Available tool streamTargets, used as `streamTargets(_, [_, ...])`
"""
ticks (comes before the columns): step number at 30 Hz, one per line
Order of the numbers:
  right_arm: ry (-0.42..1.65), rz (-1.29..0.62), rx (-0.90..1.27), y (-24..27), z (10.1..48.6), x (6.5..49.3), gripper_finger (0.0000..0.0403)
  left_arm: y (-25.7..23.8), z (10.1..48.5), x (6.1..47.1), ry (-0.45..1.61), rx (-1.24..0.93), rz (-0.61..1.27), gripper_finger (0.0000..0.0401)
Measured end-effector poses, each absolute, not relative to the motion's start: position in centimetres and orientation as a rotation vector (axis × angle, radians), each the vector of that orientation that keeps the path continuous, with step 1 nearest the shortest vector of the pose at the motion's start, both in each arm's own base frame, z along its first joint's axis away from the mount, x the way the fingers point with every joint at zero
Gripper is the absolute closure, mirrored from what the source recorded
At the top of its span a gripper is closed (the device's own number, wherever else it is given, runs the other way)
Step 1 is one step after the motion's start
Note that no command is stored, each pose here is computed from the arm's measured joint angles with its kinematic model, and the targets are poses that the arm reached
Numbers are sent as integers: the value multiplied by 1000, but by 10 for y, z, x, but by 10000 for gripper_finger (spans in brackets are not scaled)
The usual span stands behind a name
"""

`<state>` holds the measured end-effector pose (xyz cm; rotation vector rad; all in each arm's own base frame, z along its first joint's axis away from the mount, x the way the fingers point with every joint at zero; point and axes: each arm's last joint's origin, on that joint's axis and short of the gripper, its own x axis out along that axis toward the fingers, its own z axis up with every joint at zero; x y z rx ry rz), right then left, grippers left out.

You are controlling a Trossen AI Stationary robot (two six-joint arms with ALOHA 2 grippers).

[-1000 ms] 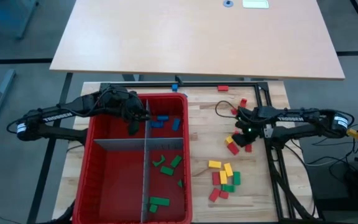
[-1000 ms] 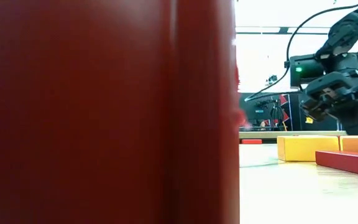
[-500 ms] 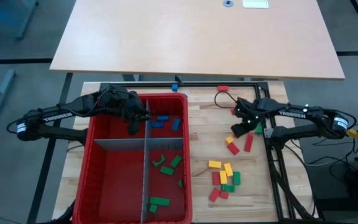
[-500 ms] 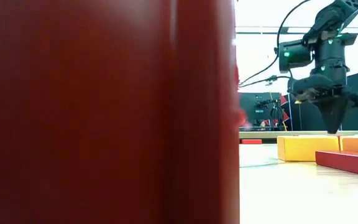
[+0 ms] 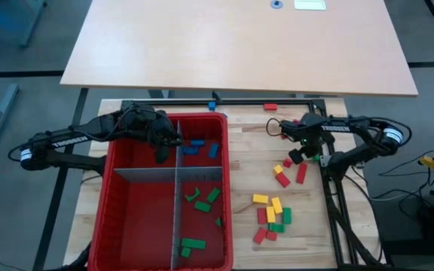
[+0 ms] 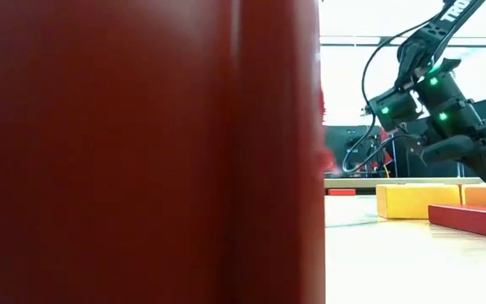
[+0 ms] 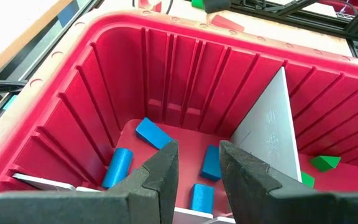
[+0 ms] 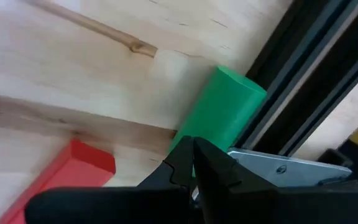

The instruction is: Sort blocks

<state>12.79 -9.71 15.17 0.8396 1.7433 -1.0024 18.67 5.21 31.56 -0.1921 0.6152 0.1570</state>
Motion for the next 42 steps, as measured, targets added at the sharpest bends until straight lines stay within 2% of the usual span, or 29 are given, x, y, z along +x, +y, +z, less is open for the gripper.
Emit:
streamTargets(5, [1753,-1028,842,-101,148,132,403,52,316,187,615,-192,157,298])
streamTargets(14, [1642,-1061,797,-111,172,144,403,52,316,187,615,-192,157,298])
streamTargets(22, [1749,-1191,765,-117,171,133,403,52,315,187,616,-200,159,298])
streamTargets(30, [1778,-1229,821,-125,165,126,403,52,315,187,617,-201,159,298])
streamTargets(36, [1854,-1221,848,-129,154,126,403,52,315,186,620,-201,160,298])
streamTargets(42, [1881,-1131,905,-131,144,131,403,52,315,186,620,-201,159,298])
